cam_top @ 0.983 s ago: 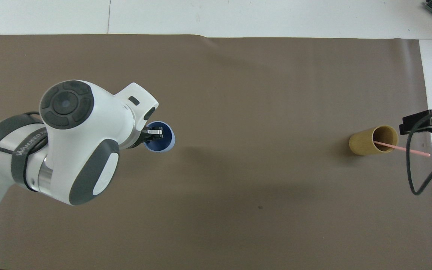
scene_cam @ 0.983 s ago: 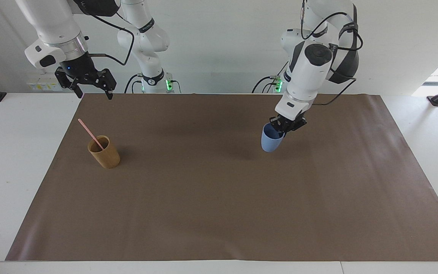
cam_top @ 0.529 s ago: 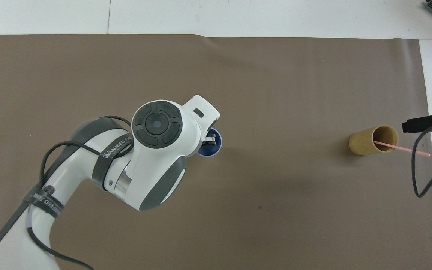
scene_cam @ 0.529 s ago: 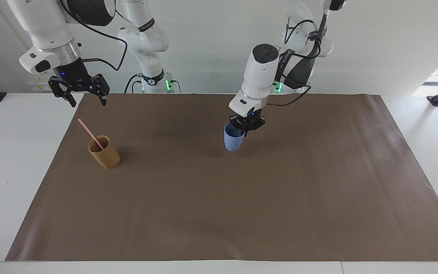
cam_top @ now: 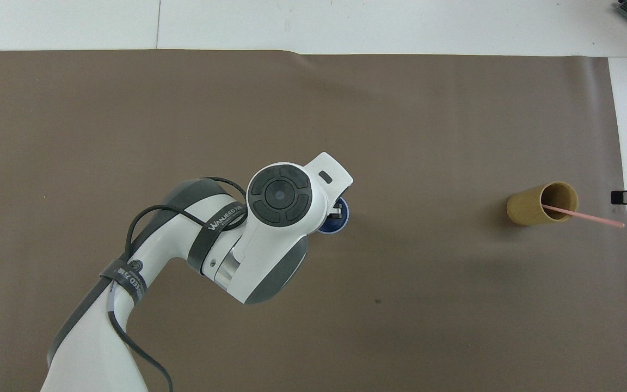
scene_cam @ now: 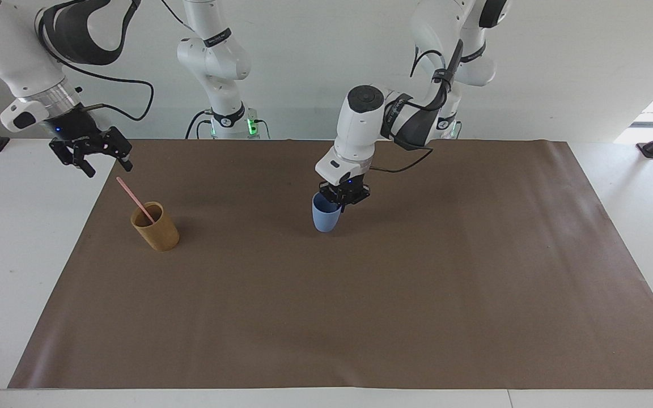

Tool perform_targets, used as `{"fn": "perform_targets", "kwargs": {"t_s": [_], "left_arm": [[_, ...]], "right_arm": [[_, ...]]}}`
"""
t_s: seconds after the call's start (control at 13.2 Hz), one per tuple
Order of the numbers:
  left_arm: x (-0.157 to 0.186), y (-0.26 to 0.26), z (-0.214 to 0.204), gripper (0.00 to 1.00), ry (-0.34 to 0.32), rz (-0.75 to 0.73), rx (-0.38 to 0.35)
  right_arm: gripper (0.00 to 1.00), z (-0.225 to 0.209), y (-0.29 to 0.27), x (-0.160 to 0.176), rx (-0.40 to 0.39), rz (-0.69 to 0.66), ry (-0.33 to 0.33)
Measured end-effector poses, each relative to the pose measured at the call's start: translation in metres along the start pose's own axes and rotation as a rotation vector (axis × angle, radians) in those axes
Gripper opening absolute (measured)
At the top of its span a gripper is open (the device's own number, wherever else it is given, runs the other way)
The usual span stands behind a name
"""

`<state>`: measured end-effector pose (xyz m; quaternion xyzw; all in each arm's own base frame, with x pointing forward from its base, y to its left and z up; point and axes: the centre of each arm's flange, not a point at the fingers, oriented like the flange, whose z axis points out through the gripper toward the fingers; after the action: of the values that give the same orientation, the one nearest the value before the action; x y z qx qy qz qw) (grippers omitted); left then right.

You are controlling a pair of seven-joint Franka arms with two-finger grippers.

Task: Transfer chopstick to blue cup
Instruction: 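Carry the blue cup with the left gripper toward the table center, then release the cup with the left gripper while the right gripper grips the chopstick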

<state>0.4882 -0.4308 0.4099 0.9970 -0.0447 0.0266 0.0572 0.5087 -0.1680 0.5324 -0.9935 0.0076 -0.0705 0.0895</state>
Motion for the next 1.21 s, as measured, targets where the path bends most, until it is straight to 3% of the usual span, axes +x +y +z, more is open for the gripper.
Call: {"fn": "perform_targets", "kwargs": {"t_s": [0.38,0.45,0.91,0.98,1.21], "left_arm": [[-0.006,0.007,0.02,0.04,-0.025,0.014,0.012],[-0.007,0.008,0.024,0.04,-0.03,0.015,0.016],[-0.007,0.006,0.033,0.04,-0.042,0.013,0.024],[-0.006,0.006,0.033,0.04,-0.042,0.012,0.024],[-0.004,0.003,0.034,0.04,-0.039,0.007,0.025]], "right_arm": [[0.97,0.062,0.037,-0.035,0.009,0.089,-0.043],[0.89,0.065,0.038,-0.036,0.02,0.098,-0.041],[0.17,0.063,0.031,-0.035,0.047,0.104,-0.025],[0.1,0.062,0.03,-0.034,0.06,0.109,-0.017],[0.1,0.061,0.028,-0.033,0.089,0.121,-0.001]]}}
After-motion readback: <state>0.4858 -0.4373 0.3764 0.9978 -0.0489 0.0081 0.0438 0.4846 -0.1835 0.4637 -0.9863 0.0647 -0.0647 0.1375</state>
